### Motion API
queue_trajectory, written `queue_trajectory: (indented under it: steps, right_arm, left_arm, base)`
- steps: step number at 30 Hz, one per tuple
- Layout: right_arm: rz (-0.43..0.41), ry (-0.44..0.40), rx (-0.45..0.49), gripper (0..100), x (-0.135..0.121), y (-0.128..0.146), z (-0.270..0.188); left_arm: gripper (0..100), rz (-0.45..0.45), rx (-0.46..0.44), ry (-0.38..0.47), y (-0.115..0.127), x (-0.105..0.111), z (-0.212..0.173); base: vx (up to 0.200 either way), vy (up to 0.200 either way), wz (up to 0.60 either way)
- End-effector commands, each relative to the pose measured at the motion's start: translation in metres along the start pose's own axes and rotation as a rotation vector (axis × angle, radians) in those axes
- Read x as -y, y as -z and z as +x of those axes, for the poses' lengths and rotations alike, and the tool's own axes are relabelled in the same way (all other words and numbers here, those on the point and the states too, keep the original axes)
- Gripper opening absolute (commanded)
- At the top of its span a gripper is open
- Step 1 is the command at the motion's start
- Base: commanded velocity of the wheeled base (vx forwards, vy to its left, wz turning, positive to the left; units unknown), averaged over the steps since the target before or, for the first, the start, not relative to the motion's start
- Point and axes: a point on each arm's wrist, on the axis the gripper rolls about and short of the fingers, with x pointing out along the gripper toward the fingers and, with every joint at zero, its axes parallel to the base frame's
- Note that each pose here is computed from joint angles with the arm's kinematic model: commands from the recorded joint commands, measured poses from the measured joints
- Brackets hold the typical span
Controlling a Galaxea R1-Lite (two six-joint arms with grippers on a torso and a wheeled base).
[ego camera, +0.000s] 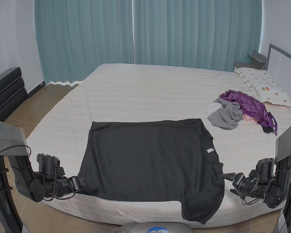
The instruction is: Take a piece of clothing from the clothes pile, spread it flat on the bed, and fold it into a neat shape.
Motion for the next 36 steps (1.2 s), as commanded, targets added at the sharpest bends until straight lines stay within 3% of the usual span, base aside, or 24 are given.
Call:
queue_trajectory:
  steps: [1, 18, 19, 36]
  right_arm:
    - [0.003, 0.008, -0.007, 100, 0.002, 0.002, -0.002]
    - [0.003, 0.008, -0.007, 100, 0.002, 0.002, -0.002]
    - [0.002, 0.007, -0.007, 100, 0.002, 0.002, -0.002]
    - [0.002, 0.008, -0.005, 100, 0.002, 0.002, -0.002]
  left_arm:
    - [100, 0.023, -0.048, -0.040, 0.009, -0.010, 0.008]
    - [100, 0.160, 0.007, -0.153, 0.018, -0.028, 0.023]
    - [0, 0.160, 0.016, -0.151, 0.018, -0.028, 0.023]
    - [0, 0.154, 0.022, -0.148, 0.021, -0.028, 0.015]
  base:
    - [0.000, 0.000, 0.00]
    - [0.000, 0.000, 0.00]
    - [0.000, 0.000, 0.00]
    - [0.000, 0.000, 0.00]
